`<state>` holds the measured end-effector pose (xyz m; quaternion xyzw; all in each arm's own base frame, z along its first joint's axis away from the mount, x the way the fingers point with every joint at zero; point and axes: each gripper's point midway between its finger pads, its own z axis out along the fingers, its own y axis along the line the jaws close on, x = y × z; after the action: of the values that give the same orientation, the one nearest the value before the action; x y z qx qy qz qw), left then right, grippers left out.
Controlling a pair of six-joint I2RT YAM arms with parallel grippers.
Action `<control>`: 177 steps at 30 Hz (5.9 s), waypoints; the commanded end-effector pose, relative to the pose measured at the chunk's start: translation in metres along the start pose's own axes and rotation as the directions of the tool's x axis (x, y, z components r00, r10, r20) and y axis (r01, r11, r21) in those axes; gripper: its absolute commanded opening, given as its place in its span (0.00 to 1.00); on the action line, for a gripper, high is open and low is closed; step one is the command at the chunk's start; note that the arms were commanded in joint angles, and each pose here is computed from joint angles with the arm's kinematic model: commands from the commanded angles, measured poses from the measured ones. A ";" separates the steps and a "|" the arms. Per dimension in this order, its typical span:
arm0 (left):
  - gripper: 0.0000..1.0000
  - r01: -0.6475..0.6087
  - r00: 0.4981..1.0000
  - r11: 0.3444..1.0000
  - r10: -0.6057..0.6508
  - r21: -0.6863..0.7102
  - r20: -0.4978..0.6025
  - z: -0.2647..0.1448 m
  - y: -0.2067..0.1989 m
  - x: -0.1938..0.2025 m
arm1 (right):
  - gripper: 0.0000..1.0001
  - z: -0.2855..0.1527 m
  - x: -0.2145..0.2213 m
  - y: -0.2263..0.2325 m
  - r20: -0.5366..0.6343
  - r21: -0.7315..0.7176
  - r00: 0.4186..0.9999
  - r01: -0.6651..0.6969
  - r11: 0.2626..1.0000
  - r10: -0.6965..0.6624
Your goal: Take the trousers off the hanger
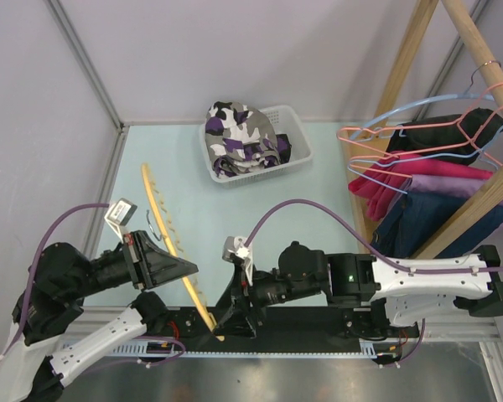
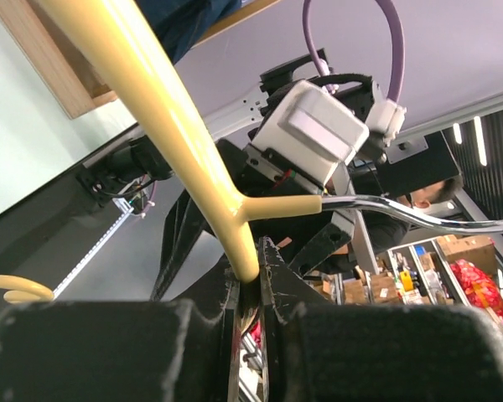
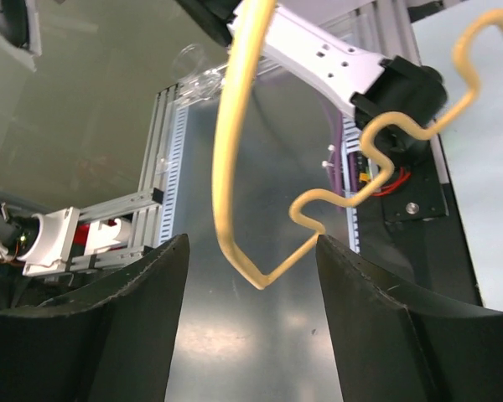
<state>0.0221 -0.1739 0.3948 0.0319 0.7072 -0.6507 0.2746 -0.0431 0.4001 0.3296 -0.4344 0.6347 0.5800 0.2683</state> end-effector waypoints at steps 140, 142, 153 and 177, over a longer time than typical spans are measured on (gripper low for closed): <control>0.72 -0.062 0.979 0.976 0.100 -0.207 0.176 -0.025 0.080 -0.003 | 0.31 -0.411 -0.332 -0.341 0.859 0.283 0.123 -0.923 0.261 -0.497; 0.72 -0.063 0.980 0.977 0.099 -0.205 0.174 -0.024 0.080 -0.003 | 0.52 -0.409 -0.324 -0.339 0.856 0.305 0.162 -0.925 0.226 -0.492; 0.72 -0.066 0.982 0.978 0.099 -0.197 0.163 -0.021 0.081 0.000 | 1.00 -0.393 -0.289 -0.296 0.826 0.377 0.287 -0.921 0.098 -0.486; 0.74 -0.067 0.983 0.973 0.102 -0.219 0.150 -0.013 0.095 0.002 | 1.00 -0.248 -0.291 -0.208 0.568 0.814 0.679 -0.545 0.200 -0.465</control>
<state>0.0502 -0.1414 0.3035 -0.0265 0.7539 -0.5515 0.3560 0.3436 0.1988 0.5044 0.2179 0.6905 0.1198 0.6792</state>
